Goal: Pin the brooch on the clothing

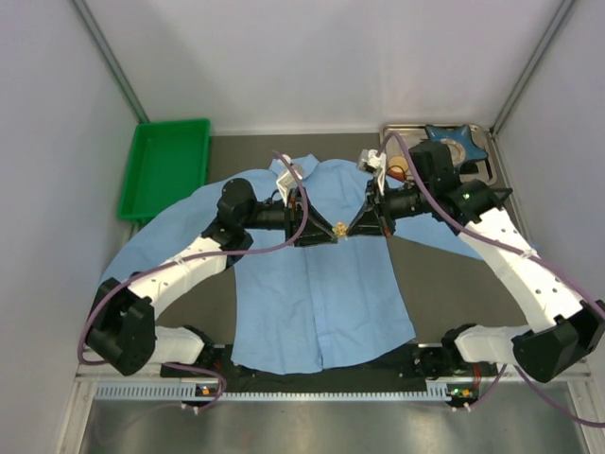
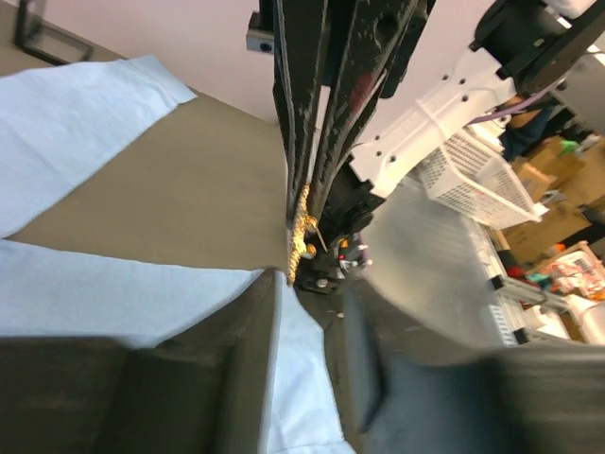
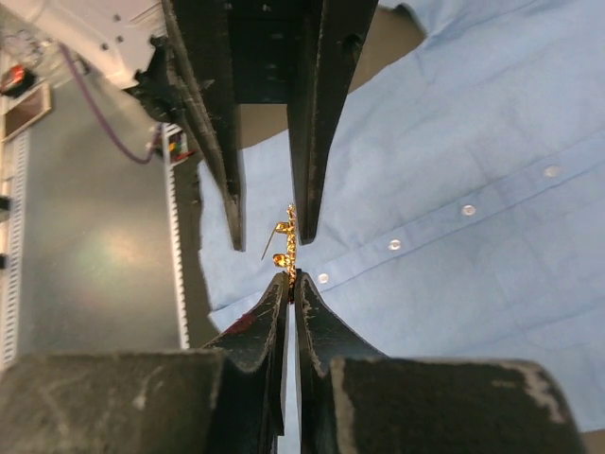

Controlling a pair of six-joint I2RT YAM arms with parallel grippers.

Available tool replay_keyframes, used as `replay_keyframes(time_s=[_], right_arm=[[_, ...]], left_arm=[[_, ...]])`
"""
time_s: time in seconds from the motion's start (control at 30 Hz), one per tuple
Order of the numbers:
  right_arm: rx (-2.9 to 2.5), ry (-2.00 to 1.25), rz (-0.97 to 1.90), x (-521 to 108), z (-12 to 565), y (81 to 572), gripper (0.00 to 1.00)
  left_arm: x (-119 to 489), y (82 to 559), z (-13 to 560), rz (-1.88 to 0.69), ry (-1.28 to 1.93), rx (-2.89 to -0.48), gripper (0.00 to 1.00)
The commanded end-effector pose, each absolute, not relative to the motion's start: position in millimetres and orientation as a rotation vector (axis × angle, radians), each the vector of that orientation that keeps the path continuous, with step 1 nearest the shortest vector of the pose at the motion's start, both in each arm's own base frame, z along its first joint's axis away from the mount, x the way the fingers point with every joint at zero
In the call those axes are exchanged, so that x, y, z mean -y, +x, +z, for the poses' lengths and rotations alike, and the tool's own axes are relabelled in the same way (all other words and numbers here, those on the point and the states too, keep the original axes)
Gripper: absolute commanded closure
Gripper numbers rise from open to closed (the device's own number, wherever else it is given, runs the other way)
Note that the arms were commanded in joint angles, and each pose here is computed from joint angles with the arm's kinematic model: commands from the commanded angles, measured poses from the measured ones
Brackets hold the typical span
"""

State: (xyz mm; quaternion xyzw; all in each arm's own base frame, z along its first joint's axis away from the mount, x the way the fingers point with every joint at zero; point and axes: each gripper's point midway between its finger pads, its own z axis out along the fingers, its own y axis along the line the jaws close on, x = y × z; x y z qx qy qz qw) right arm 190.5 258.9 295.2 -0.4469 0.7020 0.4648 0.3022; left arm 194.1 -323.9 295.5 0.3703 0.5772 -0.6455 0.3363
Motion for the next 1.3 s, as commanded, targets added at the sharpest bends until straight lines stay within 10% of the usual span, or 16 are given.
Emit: replay_keyframes(time_s=[0.0,0.63,1.27], right_arm=[[-1.691,-1.098,0.969,-250.3,330.3,216.9,1.0],[-1.446,-0.899,0.4,-232.2,368.1,265.2,1.0],[-1.467,-0.932,0.435,-248.6,351.9,262.5,1.0]], left_arm=[[309.7,206.3,317.7,-1.601,0.874,-1.456,0.5],[307.4,233.1,343.4,-1.232,0.872,-1.206,0.44],[335.7,253.2,364.9,-1.116,0.771,-1.164,0.68]])
